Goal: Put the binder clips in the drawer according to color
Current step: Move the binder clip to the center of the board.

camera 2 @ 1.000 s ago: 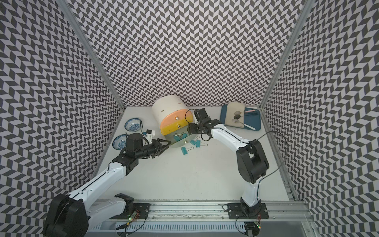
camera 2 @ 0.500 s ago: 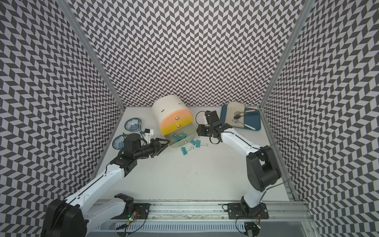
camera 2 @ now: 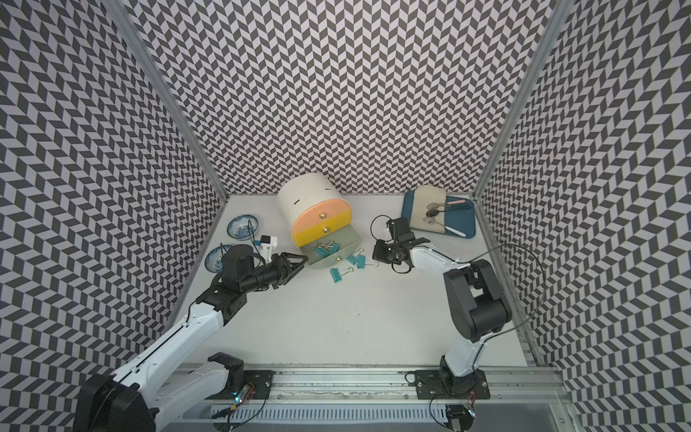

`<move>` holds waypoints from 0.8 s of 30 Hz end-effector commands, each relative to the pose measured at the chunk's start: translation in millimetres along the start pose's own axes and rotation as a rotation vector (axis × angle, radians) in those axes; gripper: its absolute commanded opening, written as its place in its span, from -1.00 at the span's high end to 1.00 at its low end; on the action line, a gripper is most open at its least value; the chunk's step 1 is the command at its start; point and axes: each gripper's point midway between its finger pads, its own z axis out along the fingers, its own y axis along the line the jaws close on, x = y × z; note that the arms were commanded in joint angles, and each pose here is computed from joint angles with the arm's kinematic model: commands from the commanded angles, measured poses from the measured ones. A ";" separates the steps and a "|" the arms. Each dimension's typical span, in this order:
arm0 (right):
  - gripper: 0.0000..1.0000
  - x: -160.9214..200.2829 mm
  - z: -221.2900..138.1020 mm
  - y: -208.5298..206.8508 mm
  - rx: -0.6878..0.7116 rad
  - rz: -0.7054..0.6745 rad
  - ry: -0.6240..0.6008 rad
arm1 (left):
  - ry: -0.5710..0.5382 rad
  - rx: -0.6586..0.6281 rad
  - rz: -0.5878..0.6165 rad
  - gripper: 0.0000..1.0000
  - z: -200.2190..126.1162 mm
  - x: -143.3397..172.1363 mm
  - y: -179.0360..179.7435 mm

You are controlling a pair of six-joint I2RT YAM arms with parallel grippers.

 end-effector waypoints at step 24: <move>1.00 7.2 38.1 -16.8 0.009 0.007 0.032 | -0.028 -0.015 -0.002 0.07 -14.7 -5.3 9.2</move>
